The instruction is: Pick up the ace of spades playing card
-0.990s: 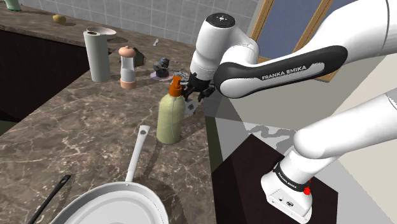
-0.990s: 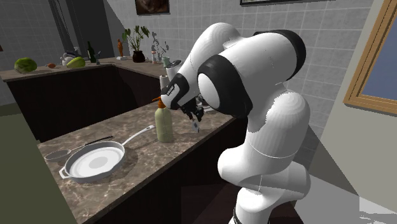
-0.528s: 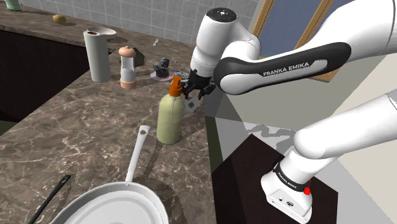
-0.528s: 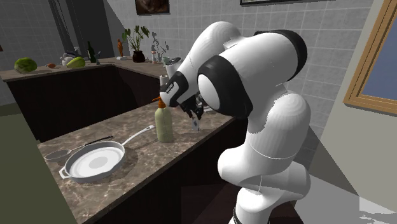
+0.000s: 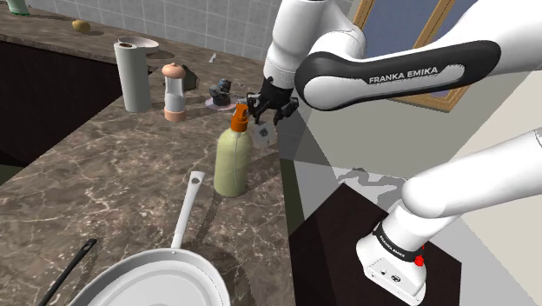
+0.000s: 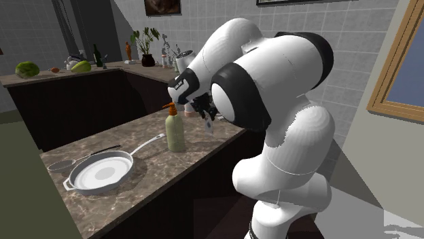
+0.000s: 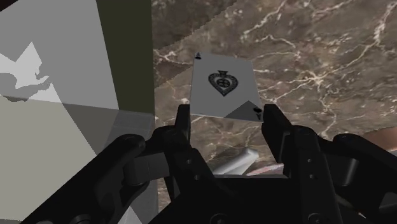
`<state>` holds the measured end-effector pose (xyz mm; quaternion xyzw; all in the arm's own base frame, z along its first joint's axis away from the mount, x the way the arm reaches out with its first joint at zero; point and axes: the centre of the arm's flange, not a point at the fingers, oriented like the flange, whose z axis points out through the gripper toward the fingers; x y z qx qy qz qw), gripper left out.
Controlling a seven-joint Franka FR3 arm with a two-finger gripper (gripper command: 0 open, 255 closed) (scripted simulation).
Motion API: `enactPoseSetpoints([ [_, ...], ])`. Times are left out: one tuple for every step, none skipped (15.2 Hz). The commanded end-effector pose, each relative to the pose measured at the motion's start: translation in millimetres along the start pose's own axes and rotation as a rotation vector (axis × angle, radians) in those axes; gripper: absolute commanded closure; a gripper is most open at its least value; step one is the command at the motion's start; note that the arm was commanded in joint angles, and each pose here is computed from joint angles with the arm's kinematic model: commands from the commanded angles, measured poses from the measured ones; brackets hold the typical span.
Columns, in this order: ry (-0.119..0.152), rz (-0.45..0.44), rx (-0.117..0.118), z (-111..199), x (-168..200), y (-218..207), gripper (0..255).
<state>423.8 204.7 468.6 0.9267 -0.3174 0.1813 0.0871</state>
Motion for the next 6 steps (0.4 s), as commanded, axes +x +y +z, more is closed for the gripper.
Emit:
enactPoseSetpoints([
  [0.000, 0.000, 0.000, -10, 4, 1, 255],
  [0.000, 0.000, 0.000, -15, 6, 2, 255],
  [0.000, 0.000, 0.000, -20, 8, 2, 255],
  [0.000, 0.000, 0.000, -25, 10, 2, 255],
  [0.000, 0.000, 0.000, -25, 11, 2, 255],
  [0.000, 0.000, 0.000, -25, 11, 2, 255],
])
